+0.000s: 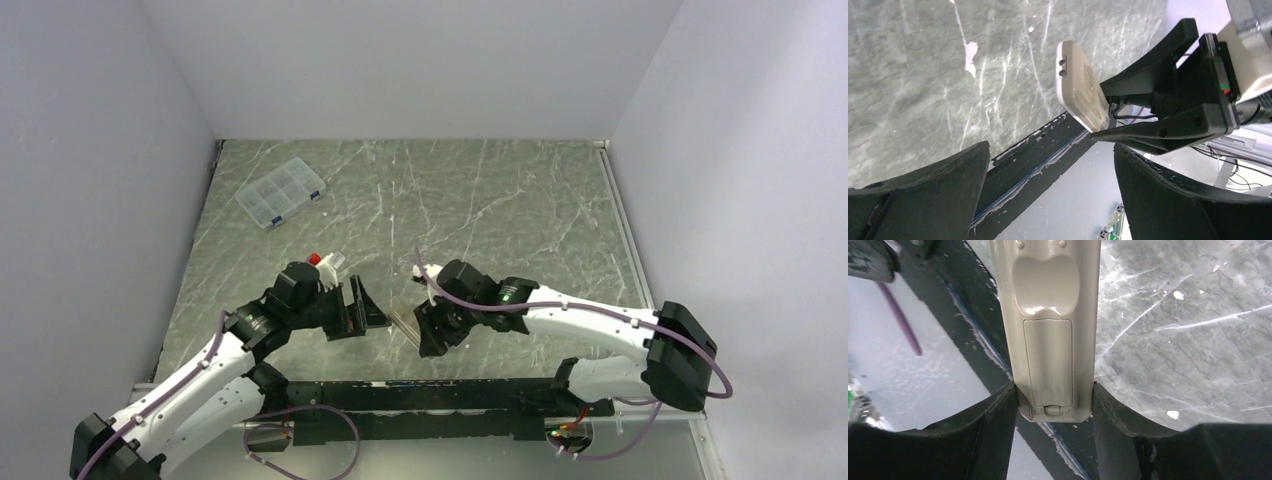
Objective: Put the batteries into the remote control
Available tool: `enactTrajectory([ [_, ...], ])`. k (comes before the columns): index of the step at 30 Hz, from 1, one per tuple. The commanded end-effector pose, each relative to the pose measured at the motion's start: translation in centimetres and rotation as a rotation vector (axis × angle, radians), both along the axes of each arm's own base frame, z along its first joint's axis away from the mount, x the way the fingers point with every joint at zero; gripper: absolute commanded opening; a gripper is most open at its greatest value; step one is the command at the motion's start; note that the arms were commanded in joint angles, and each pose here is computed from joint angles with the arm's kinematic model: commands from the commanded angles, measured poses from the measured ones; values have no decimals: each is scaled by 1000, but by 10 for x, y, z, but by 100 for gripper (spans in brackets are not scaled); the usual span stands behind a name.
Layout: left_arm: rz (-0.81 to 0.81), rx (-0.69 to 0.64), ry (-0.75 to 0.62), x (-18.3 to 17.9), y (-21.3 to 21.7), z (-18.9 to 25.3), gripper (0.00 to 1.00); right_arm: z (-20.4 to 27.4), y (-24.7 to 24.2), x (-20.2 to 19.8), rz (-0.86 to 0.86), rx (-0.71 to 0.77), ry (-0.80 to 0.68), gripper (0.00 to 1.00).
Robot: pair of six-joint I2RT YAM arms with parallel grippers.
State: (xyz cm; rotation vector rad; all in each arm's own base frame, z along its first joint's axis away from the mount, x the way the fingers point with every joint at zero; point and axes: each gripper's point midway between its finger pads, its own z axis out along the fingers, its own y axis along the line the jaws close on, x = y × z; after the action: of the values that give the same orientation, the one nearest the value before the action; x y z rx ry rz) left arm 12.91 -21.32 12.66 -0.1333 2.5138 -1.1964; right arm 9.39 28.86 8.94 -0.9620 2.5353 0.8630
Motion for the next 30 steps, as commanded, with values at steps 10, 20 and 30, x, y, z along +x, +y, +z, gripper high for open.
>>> enactTrajectory([
  [10, -102, -290, -120, 10, -32, 40, 99, 65, 22, -13, 66, 404, 195, 15],
  [20, -126, -483, -175, 17, -41, 67, 99, 95, 29, -20, 98, 595, 302, 15],
  [30, -170, -605, -245, 12, -44, 91, 99, 107, 32, -23, 87, 698, 408, 14],
])
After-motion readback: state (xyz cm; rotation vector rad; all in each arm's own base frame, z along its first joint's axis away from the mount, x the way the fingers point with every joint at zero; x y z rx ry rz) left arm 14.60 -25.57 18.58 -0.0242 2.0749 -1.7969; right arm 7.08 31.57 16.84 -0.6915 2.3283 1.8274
